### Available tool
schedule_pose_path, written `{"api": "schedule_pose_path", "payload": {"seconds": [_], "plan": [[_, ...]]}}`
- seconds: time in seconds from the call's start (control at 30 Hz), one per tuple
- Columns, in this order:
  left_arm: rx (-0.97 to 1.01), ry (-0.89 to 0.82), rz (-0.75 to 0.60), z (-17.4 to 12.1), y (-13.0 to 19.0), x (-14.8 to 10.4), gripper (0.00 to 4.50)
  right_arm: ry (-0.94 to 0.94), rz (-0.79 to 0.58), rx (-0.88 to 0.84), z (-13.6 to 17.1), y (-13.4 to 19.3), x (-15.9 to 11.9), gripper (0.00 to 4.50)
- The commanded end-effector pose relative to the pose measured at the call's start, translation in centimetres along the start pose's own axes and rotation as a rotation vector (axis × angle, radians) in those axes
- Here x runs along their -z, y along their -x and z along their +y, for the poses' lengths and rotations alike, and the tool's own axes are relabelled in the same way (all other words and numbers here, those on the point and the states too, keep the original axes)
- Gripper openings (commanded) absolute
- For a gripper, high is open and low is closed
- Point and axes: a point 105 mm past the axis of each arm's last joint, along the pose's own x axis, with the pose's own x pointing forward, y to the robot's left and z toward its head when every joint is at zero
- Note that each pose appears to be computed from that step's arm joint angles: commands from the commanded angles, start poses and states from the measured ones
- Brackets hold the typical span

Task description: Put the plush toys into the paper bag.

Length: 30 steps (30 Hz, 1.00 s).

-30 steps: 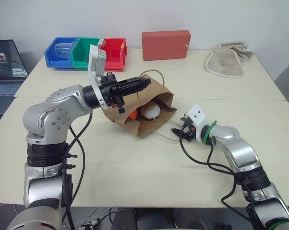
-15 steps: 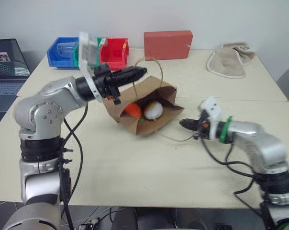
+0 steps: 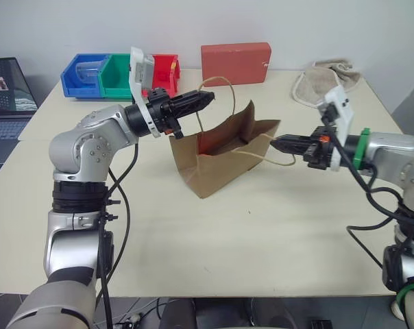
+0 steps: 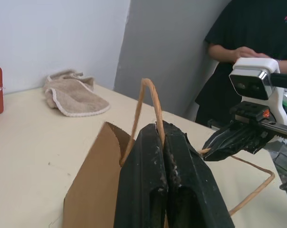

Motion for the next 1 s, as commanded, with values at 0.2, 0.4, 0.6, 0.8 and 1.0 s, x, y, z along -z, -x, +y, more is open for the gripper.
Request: {"api": "schedule_pose_path", "payload": {"seconds": [0.2, 0.4, 0.6, 0.8, 1.0], "plan": [[-0.036, -0.144, 0.013, 1.0, 2.1, -2.8, 1.82, 0.067, -0.182, 0.049, 0.0, 1.8, -6.0, 2.4], [-0.153, -0.191, 0.046, 2.7, 5.1, -2.7, 3.75, 0.141, -0.281, 0.083, -0.4, 4.7, -9.0, 4.5], [-0.146, -0.114, 0.103, 2.2, 8.1, -0.7, 4.38, 0.414, -0.128, 0.011, 1.0, 6.2, -5.6, 4.5], [-0.065, -0.025, 0.199, 0.6, 7.8, 4.4, 4.38, 0.487, -0.062, -0.197, 4.7, 4.9, -1.9, 4.5], [-0.047, -0.03, 0.223, 0.7, 6.5, 6.2, 4.38, 0.481, -0.032, -0.27, 6.0, 4.6, -1.1, 4.5]]}}
